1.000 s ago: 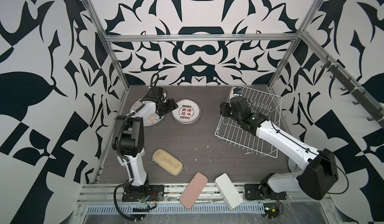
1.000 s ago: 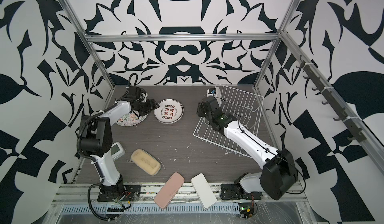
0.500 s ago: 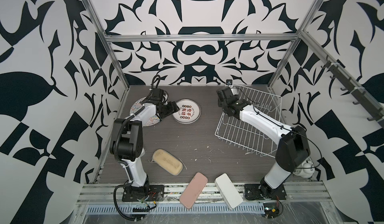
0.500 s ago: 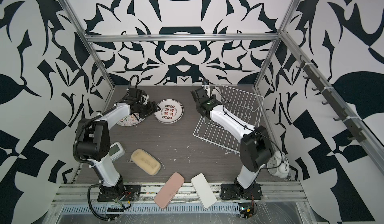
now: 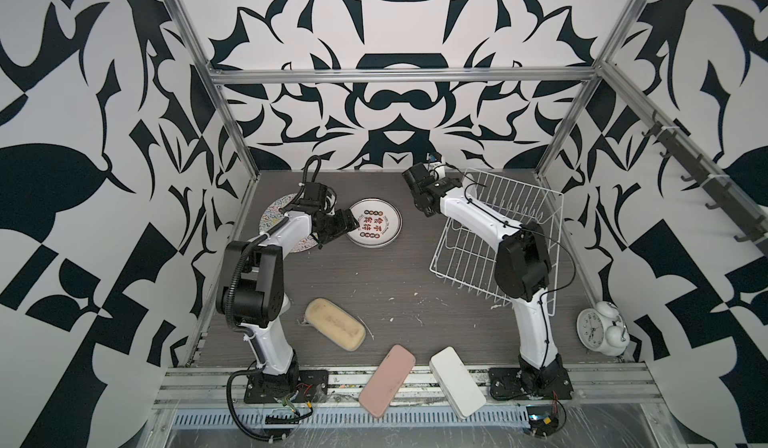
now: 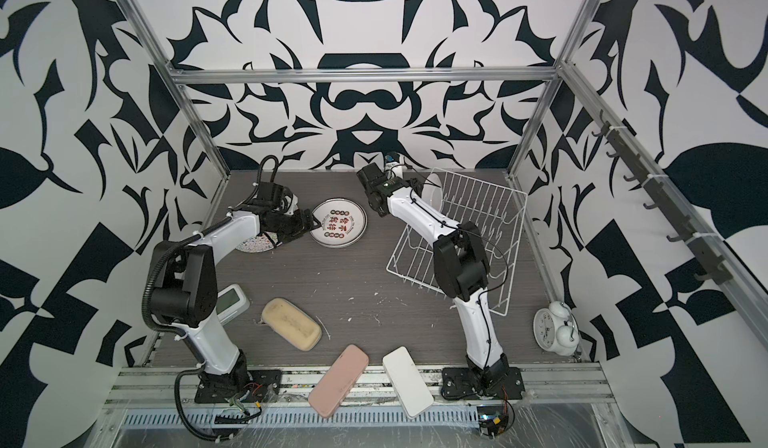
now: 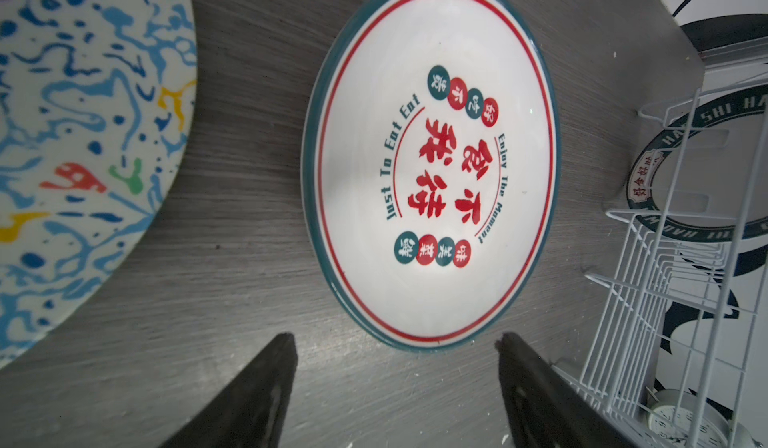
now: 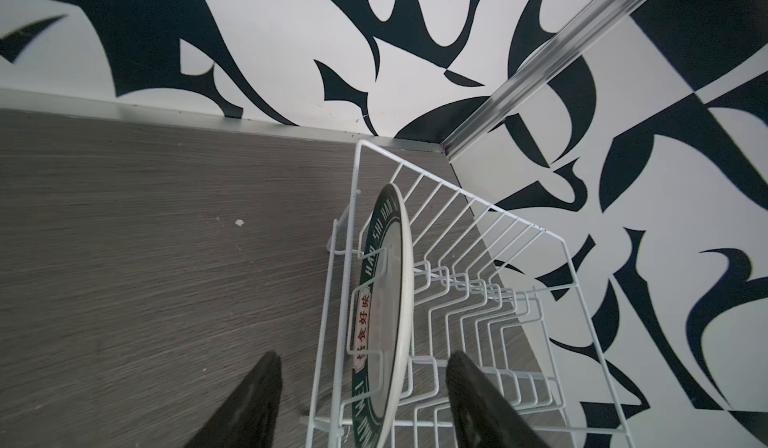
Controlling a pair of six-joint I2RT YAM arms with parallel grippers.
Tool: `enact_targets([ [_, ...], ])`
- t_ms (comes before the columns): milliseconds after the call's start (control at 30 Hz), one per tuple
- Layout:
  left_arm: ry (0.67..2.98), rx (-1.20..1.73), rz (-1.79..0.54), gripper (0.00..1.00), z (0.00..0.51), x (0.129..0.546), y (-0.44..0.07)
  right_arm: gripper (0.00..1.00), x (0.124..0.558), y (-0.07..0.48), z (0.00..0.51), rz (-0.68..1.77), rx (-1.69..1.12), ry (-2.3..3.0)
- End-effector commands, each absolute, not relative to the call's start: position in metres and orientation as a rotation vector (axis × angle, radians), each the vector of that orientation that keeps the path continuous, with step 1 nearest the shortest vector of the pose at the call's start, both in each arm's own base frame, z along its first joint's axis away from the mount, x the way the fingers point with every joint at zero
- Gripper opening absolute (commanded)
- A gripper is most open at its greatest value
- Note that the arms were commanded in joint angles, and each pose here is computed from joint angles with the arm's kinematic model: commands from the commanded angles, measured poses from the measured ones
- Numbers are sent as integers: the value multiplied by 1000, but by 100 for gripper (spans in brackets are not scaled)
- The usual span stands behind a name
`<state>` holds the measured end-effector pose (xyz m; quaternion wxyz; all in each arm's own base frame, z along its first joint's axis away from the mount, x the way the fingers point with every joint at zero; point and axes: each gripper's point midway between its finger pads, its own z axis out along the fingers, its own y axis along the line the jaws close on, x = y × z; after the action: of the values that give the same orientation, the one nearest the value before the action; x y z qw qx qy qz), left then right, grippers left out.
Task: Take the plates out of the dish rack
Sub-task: 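Move the right gripper to the green-rimmed plate in the rack and grasp its rim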
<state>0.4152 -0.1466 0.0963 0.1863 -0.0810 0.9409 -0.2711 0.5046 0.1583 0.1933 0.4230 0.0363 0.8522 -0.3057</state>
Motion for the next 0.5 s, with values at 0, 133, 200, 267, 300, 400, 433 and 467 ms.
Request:
enact_targets([
  [0,2645,-208,-789,81,106,406,-149,67,501,150,225,-855,104,2056],
  [133,2648,-207,-797,81,105,404,-149,65,506,148,224,-905,104,2025],
  [200,2648,-207,-797,81,104,403,-149,66,507,148,226,-915,104,2019],
  [267,2649,-211,-801,81,104,402,-149,67,509,147,225,-917,110,2014],
  [300,2650,-210,-804,81,103,402,-150,69,510,147,225,-917,114,2013],
  [400,2650,-210,-814,81,103,401,-151,70,513,144,225,-912,128,2010],
  [433,2652,-212,-816,81,102,401,-151,69,514,143,225,-908,129,2012],
  [467,2650,-211,-817,81,103,401,-151,69,515,143,225,-905,131,2012],
])
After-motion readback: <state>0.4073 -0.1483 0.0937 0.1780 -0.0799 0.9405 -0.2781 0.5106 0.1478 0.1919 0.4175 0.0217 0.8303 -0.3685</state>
